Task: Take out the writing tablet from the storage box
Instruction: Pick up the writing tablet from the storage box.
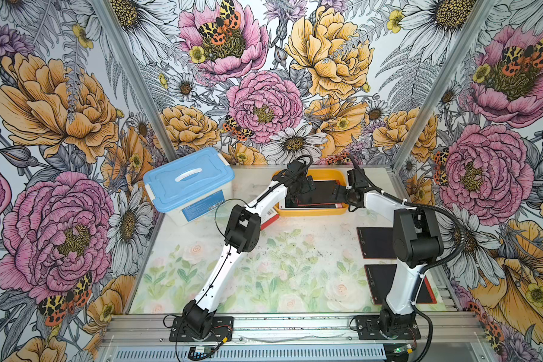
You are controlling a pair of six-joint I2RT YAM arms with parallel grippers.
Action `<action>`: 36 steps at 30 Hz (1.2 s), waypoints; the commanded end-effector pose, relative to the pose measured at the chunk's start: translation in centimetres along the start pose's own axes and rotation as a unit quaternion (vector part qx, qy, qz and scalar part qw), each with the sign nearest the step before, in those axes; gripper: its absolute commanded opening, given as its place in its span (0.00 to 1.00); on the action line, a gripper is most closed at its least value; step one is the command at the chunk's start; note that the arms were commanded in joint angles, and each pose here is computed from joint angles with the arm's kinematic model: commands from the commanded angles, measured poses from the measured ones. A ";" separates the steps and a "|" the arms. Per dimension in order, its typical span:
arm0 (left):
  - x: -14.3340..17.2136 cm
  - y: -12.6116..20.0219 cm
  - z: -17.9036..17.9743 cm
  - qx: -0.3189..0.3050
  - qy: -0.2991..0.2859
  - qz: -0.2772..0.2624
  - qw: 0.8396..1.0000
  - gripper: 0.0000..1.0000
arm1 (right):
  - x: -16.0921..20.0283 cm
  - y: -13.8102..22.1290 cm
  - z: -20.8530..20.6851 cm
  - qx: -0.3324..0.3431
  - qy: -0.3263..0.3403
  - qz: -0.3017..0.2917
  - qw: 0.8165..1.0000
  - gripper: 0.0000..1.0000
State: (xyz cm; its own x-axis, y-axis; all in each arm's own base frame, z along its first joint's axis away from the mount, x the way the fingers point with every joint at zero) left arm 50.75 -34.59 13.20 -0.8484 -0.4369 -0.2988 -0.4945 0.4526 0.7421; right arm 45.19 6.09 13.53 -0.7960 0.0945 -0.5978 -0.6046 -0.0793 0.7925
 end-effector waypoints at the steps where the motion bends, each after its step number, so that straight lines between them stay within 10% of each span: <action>1: 0.6 -1.1 -1.3 0.072 -0.011 0.029 0.997 0.97 | -1.0 0.0 0.7 -0.009 -0.006 -0.013 1.000 0.89; 25: -0.3 5.0 -6.7 0.307 0.029 0.063 0.949 0.92 | -2.7 2.0 0.3 -0.003 -0.007 -0.044 0.999 0.87; 36: -0.1 6.7 -6.3 0.247 0.001 0.042 0.968 0.89 | -2.6 3.1 -0.8 0.017 -0.010 -0.052 0.998 0.87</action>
State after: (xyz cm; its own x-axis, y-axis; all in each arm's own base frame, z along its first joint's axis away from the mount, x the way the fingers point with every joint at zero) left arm 49.82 -36.64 19.00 -0.8946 -0.4110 -0.1756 -0.4469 0.8160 0.3666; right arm 45.01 4.84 14.17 -0.7934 0.1234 -0.5961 -0.6033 -0.0290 0.7970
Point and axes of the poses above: each gripper's point midway between its finger pads, its own y axis back along the fingers, its own z axis along the line the jaws close on, x = y × z, the point moved 8 cm from there along y, back along the fingers, and after that the axes turned 11 degrees about y, right-handed, at the moved point
